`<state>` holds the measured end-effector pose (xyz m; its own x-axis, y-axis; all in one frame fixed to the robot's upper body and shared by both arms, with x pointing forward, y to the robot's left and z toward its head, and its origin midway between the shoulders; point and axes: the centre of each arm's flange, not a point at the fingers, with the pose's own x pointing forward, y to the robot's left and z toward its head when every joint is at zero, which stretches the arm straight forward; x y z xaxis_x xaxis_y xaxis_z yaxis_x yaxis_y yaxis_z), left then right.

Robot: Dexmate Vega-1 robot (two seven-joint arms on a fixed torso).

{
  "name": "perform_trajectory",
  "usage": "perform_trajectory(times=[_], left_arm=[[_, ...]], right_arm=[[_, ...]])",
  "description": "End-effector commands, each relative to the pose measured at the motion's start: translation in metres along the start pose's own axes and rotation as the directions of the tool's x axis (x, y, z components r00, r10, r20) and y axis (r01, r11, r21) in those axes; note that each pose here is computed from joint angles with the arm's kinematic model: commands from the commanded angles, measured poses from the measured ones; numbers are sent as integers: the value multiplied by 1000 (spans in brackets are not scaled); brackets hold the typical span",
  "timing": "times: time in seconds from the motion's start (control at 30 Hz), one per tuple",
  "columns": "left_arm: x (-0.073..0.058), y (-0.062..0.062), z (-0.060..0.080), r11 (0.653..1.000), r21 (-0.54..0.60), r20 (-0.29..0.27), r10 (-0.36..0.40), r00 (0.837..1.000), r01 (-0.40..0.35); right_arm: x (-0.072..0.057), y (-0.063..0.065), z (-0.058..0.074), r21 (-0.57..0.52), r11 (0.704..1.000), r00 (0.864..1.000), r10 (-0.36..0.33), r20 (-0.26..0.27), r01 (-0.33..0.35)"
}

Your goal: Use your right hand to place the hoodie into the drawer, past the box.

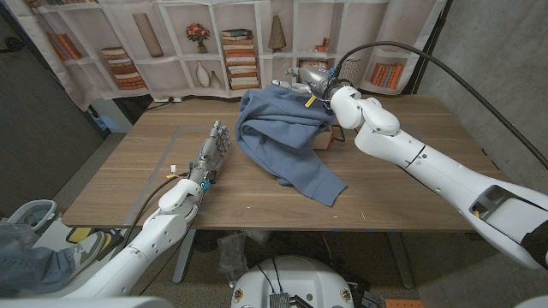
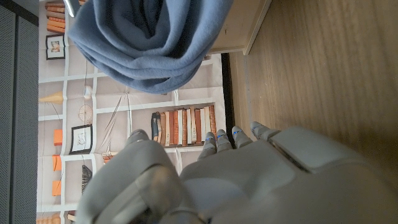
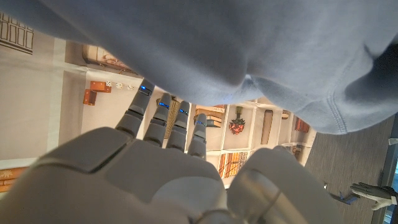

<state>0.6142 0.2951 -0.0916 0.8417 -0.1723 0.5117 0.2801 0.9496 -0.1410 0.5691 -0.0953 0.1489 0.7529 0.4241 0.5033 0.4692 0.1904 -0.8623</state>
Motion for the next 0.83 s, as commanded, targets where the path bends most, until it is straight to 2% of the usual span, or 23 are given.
perform_trajectory(times=[0.03,0.43,0.83], left_arm=[[-1,2,3,1000,3,5,1,1000,-1],[3,2,1,1000,-1,3,-9,1000,9],[1,4,2,1000,-1,1,-10,1000,10]], right_arm=[[-3,-18,4,-6,999,999,-46,13,46],[-9,-29,6,-1,997,996,-83,20,83],[-8,-28,7,6,997,997,-82,17,81]])
